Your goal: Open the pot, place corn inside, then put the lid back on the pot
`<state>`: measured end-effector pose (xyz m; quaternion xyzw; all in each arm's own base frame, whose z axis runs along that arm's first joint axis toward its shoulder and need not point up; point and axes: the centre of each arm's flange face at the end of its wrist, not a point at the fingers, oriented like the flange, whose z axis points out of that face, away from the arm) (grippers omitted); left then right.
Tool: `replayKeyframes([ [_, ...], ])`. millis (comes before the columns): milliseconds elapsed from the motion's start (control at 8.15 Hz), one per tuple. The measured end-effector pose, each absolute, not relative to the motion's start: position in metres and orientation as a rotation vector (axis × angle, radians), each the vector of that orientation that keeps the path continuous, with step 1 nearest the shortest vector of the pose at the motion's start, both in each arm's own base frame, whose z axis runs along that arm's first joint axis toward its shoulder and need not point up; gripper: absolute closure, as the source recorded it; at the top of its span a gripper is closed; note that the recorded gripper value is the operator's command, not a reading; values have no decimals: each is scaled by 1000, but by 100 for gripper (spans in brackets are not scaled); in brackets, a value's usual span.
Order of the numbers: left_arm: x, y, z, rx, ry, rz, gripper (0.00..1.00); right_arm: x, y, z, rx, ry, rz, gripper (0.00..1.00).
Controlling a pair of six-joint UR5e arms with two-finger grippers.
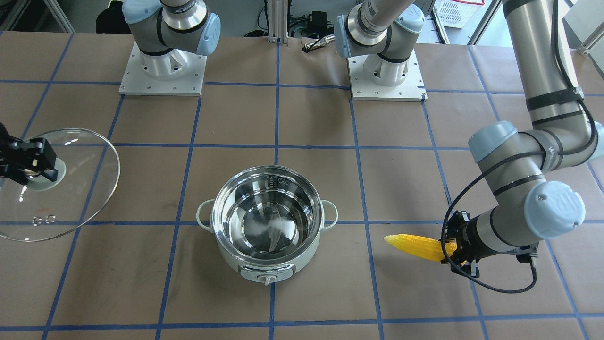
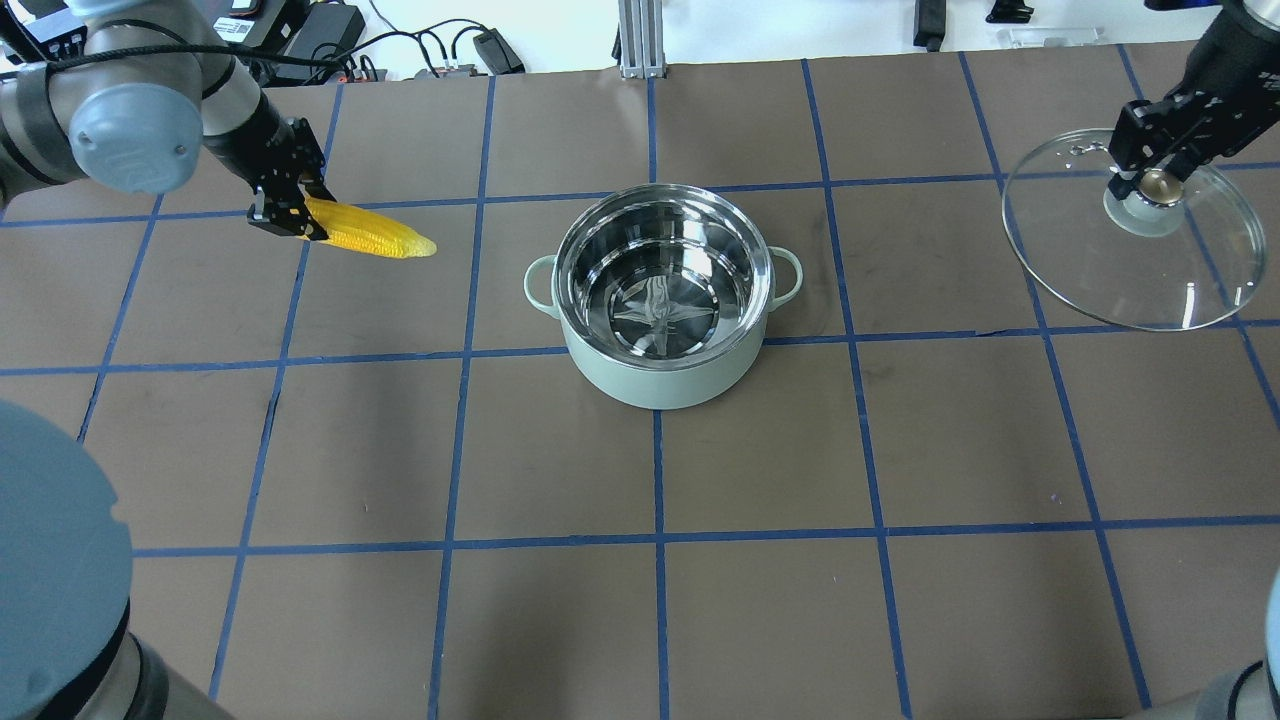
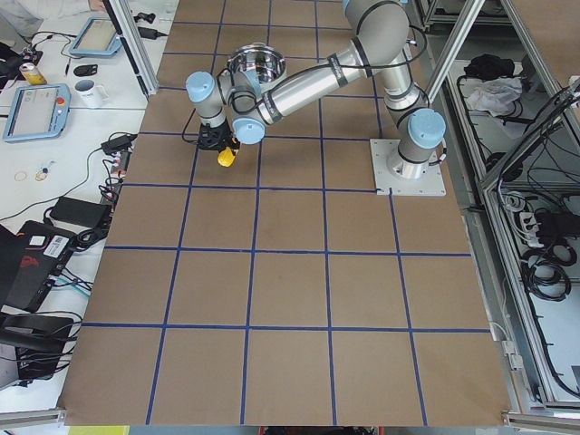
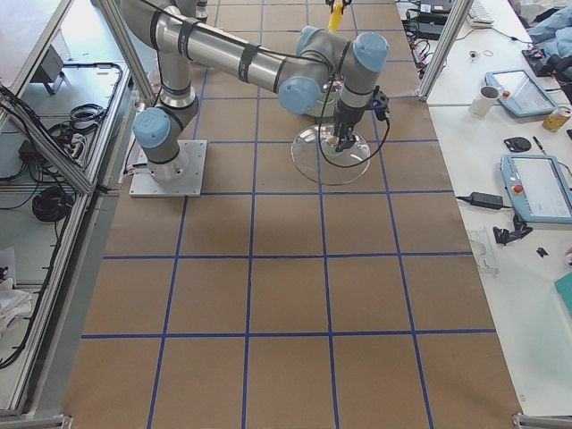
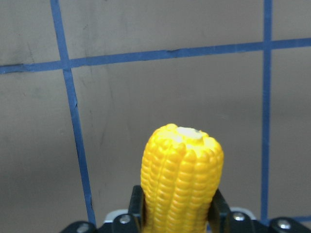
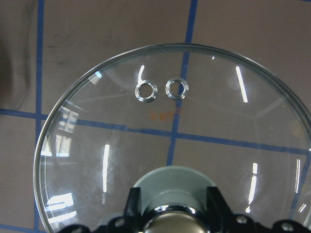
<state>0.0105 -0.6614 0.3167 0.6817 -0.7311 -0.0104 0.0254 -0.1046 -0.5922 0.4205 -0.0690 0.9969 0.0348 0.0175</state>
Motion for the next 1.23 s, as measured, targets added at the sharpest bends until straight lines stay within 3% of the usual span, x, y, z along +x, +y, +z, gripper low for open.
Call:
replayKeyframes([
  [245,-23,-642,386,2045,-2203,71,100,-140,-596,394,-225,3096,102,95],
  [491,-90,-626,418,2022,-2153,113,100,-147,-596,386,-235,3092,106,95],
  [1226,-273,-592,409,1967,-2067,100,100,-147,-595,381,-235,3086,119,95],
])
